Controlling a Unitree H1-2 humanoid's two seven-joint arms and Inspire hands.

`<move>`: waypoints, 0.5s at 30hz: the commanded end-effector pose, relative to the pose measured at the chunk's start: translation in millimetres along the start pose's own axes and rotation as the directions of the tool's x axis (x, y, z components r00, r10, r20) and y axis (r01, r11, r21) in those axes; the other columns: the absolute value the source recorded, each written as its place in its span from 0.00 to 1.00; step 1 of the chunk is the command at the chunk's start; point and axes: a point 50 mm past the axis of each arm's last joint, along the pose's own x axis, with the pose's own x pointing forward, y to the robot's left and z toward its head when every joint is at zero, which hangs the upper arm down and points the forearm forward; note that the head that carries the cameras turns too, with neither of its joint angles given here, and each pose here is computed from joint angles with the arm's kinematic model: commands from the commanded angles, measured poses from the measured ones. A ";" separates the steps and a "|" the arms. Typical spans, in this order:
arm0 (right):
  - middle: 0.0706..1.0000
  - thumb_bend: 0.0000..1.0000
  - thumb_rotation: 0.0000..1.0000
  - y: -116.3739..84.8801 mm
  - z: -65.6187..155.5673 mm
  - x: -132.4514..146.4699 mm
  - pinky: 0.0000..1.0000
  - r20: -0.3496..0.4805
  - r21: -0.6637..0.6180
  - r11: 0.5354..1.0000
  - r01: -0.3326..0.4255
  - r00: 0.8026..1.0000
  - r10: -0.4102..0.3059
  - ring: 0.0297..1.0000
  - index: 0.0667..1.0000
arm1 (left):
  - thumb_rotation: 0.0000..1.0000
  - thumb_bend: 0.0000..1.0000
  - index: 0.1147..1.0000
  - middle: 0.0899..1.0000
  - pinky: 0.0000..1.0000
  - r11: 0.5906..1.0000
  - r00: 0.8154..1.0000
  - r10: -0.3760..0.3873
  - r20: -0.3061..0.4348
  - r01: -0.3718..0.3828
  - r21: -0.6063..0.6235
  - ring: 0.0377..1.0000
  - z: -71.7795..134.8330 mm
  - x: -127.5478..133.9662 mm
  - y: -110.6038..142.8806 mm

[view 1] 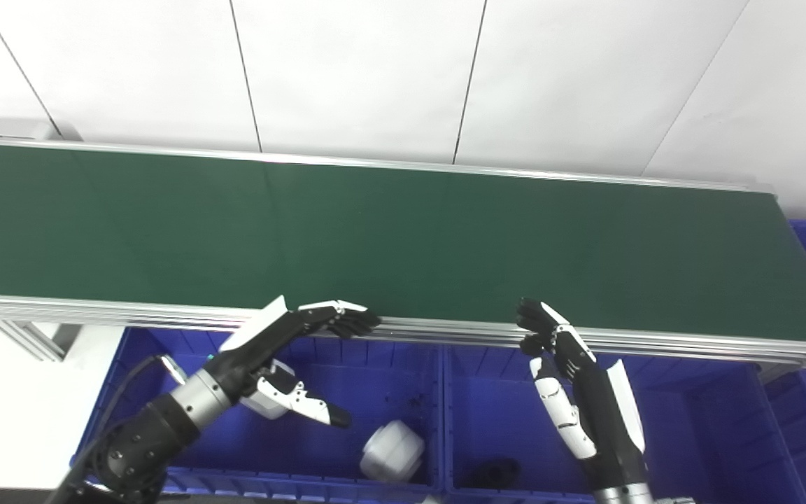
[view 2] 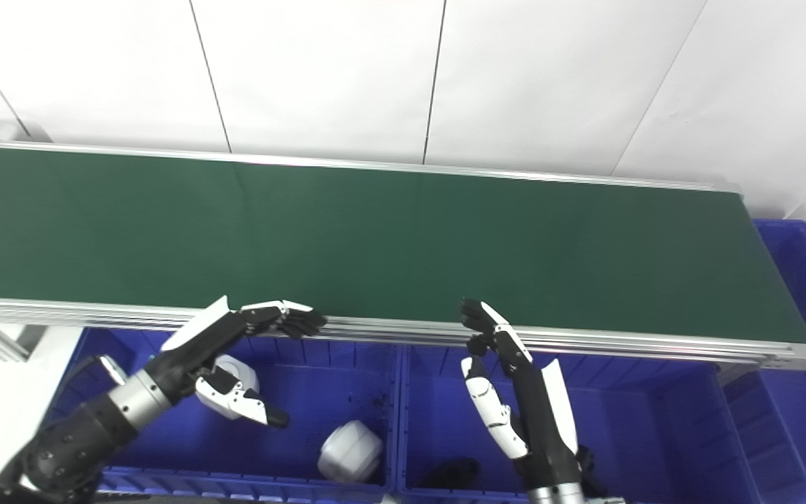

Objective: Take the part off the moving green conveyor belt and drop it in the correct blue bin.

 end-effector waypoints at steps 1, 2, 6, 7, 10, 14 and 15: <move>0.86 0.39 0.92 1.0 8.3 1.5 0.79 0.040 -0.002 1.000 0.000 0.999 0.000 0.84 0.85 | 0.53 0.60 0.86 0.87 0.80 1.000 0.996 0.010 0.084 -0.007 -0.031 0.85 10.4 5.2 -0.5; 0.86 0.39 0.93 1.8 8.4 1.4 0.79 0.038 -0.006 1.000 -0.002 0.999 0.003 0.84 0.85 | 0.57 0.59 0.89 0.91 0.83 0.998 0.996 0.007 0.090 -0.002 -0.055 0.88 11.2 6.4 -4.3; 0.85 0.41 0.94 3.6 7.9 1.8 0.78 0.037 -0.007 1.000 -0.006 0.999 0.006 0.83 0.85 | 0.65 0.56 0.97 0.98 0.88 0.997 0.995 0.004 0.101 0.004 -0.081 0.95 14.2 9.9 -10.9; 0.85 0.42 0.93 4.0 7.7 1.9 0.78 0.037 -0.005 1.000 -0.005 0.999 0.006 0.83 0.85 | 0.68 0.55 0.97 0.99 0.90 0.996 0.994 0.005 0.105 0.004 -0.084 0.96 15.3 11.1 -12.4; 0.85 0.42 0.93 4.6 8.1 1.7 0.78 0.039 -0.003 1.000 -0.007 0.999 0.007 0.83 0.85 | 0.71 0.52 0.97 0.99 0.91 0.996 0.994 0.011 0.108 -0.002 -0.086 0.96 17.9 12.8 -14.1; 0.85 0.42 0.93 5.3 8.4 1.4 0.79 0.037 0.002 1.000 -0.008 0.999 0.008 0.84 0.85 | 0.71 0.49 0.98 0.99 0.91 0.996 0.993 0.016 0.113 -0.006 -0.094 0.97 18.2 13.4 -13.9; 0.86 0.42 0.93 5.5 8.8 1.4 0.79 0.035 -0.006 1.000 -0.013 0.999 0.013 0.84 0.85 | 0.71 0.48 0.98 0.99 0.92 0.995 0.993 0.023 0.113 -0.012 -0.096 0.97 19.2 13.7 -12.8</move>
